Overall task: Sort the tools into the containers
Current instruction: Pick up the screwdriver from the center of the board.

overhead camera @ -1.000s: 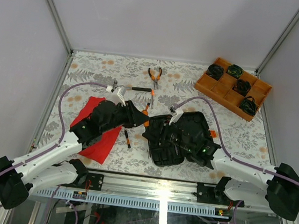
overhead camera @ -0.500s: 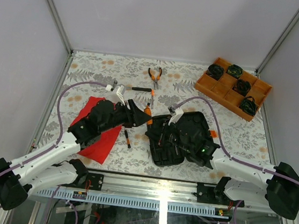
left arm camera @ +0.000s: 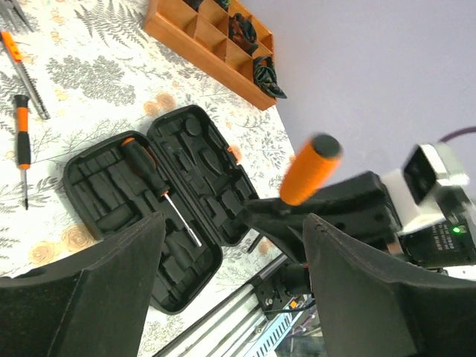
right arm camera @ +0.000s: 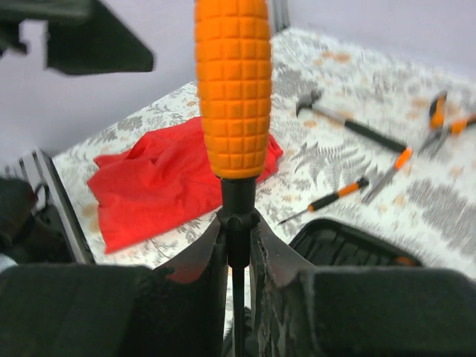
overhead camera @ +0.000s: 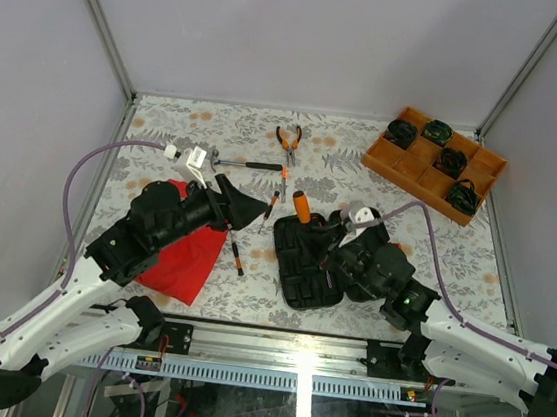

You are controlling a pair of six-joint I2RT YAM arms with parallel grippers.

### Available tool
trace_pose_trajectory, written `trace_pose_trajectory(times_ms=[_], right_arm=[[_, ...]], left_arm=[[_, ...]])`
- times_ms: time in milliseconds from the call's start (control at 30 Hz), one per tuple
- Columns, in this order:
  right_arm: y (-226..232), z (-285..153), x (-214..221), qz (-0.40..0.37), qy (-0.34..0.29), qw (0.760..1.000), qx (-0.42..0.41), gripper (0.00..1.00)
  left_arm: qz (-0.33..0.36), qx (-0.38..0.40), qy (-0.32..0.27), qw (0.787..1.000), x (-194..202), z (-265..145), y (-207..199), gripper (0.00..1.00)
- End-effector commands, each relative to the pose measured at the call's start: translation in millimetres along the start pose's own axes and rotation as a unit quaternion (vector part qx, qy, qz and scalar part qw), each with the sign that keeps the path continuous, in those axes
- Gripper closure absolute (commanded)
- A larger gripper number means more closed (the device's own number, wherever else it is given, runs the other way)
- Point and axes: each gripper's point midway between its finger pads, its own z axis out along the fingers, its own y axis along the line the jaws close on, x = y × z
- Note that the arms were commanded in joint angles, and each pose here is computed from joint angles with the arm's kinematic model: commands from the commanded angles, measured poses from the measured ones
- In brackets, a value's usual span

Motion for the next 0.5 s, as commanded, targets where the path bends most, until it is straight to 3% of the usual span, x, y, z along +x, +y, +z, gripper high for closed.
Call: trace_pose_trajectory(times_ms=[0, 167, 333, 467], right_arm=[[39, -16, -43, -0.245, -0.104, 0.954, -0.137, 1.00], [55, -23, -20, -0.422, -0.080, 0.874, -0.228, 1.00], [53, -23, 13, -0.580, -0.021, 0.755, -0.305, 1.00], [39, -21, 30, -0.631, 0.041, 0.702, -0.327, 1.00]], left_arm=[[0.019, -0.022, 0.000, 1.000, 0, -10, 7, 0.25], [0.022, -0.004, 0.027, 0.999, 10, -6, 2, 0.21], [0.028, 0.024, 0.059, 0.998, 23, -2, -4, 0.17], [0.042, 0.057, 0.095, 0.993, 37, 1, -11, 0.14]])
